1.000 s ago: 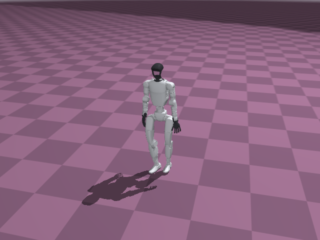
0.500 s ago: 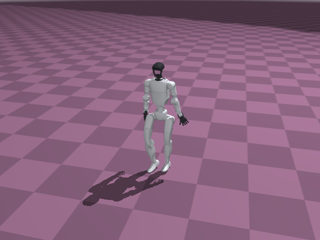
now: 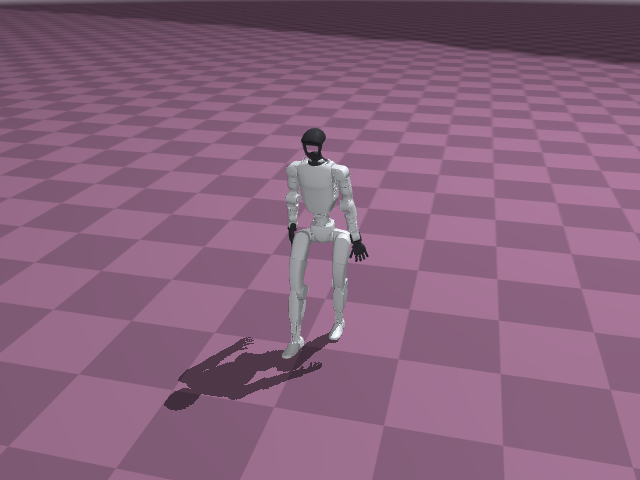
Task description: Upper body actions
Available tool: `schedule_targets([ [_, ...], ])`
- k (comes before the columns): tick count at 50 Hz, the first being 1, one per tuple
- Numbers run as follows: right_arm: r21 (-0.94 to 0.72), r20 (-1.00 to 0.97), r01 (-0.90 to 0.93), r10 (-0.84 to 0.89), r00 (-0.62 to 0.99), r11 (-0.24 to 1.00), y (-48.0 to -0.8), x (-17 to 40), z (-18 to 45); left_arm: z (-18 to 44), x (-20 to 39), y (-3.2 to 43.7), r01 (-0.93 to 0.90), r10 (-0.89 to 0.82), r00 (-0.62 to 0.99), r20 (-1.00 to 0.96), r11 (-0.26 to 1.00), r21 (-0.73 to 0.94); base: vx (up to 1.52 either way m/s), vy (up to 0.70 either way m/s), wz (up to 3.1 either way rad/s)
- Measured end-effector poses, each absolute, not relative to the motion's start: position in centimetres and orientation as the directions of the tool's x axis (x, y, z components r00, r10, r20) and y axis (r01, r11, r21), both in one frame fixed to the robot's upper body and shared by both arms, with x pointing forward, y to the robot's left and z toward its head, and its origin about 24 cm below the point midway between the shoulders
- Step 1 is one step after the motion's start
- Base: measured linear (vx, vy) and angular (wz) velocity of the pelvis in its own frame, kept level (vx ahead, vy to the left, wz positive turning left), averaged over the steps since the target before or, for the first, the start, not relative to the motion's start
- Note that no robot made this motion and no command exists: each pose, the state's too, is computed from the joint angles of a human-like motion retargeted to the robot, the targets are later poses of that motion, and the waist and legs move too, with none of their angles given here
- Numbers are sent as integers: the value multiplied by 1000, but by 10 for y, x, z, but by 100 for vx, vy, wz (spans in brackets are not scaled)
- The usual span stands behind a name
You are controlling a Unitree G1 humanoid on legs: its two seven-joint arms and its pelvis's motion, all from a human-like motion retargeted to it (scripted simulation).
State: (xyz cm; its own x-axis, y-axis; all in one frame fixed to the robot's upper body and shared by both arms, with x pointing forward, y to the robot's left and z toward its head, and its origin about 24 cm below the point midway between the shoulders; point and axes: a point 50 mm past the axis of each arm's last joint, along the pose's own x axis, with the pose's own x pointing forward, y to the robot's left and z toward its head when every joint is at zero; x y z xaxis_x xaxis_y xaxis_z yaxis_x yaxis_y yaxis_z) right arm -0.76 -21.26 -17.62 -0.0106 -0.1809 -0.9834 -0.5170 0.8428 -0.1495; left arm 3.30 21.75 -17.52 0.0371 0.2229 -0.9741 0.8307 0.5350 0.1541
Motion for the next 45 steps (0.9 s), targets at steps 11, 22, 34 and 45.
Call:
schedule_targets([
  [11, -149, -980, -504, -196, -41, 851, -218, -14, -174, -173, 20, 229, 852, 256, -20, -966, 511, 118, 31, -14, -20],
  [22, -295, -945, -530, -326, 37, 795, -217, 1, -174, -172, -9, 232, 844, 297, -120, -947, 534, 61, 40, -22, 8],
  [34, -352, -935, -528, -269, 230, 773, -203, 60, -174, -174, -8, 224, 811, 317, -50, -947, 567, 147, 31, -16, 12],
  [45, -456, -841, -454, -203, 501, 766, -187, 113, -164, -170, -44, 230, 788, 308, -176, -935, 614, 54, 31, -8, -23],
])
